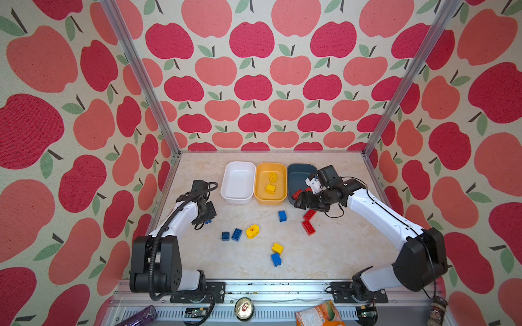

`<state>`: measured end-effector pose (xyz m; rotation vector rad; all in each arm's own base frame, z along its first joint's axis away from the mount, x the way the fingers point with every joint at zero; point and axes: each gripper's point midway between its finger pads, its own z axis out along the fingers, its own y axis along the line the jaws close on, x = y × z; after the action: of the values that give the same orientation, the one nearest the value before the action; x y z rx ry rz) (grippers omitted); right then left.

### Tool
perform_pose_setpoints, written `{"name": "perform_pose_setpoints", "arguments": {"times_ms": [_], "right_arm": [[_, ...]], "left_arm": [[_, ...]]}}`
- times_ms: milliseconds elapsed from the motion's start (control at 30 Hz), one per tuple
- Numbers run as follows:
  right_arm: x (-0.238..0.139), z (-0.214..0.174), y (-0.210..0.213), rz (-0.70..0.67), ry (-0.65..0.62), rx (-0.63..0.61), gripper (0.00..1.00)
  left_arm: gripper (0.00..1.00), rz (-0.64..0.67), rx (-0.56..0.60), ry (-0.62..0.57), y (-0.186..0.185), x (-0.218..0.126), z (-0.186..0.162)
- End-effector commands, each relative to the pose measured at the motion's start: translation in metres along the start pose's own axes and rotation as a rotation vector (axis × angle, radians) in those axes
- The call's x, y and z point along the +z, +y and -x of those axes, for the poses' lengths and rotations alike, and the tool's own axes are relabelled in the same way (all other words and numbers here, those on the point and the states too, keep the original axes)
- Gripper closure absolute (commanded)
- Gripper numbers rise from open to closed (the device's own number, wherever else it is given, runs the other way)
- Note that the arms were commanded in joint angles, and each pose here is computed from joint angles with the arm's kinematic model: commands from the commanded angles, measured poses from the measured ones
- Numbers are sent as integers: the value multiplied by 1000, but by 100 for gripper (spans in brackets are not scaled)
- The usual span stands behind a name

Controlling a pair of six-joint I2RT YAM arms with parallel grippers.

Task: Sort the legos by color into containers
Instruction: 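Carry the blue brick into the white container and open the left gripper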

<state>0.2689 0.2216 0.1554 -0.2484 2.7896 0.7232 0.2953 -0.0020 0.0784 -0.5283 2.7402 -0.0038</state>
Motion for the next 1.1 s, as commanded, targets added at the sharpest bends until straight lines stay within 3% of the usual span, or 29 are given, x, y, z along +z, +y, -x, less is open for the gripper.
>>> {"name": "perform_pose_setpoints", "arguments": {"times_ms": [0,233,400,633,1067], "right_arm": [[-5,-1,1,27,-24,29,16],[-5,-2,0,35,-37,38,15],[-4,-2,0,40,-45,44,15],[-5,-2,1,45,-57,49,15],[-2,-4,-2,40,-50,54,15]], "left_arm": [[83,-26,26,-160,-17,-31,34],[83,-149,134,-317,-72,-71,72],[83,-235,205,-337,-115,-72,90],[83,-307,253,-308,-162,-43,111],[78,-298,293,-182,-194,22,111]]}}
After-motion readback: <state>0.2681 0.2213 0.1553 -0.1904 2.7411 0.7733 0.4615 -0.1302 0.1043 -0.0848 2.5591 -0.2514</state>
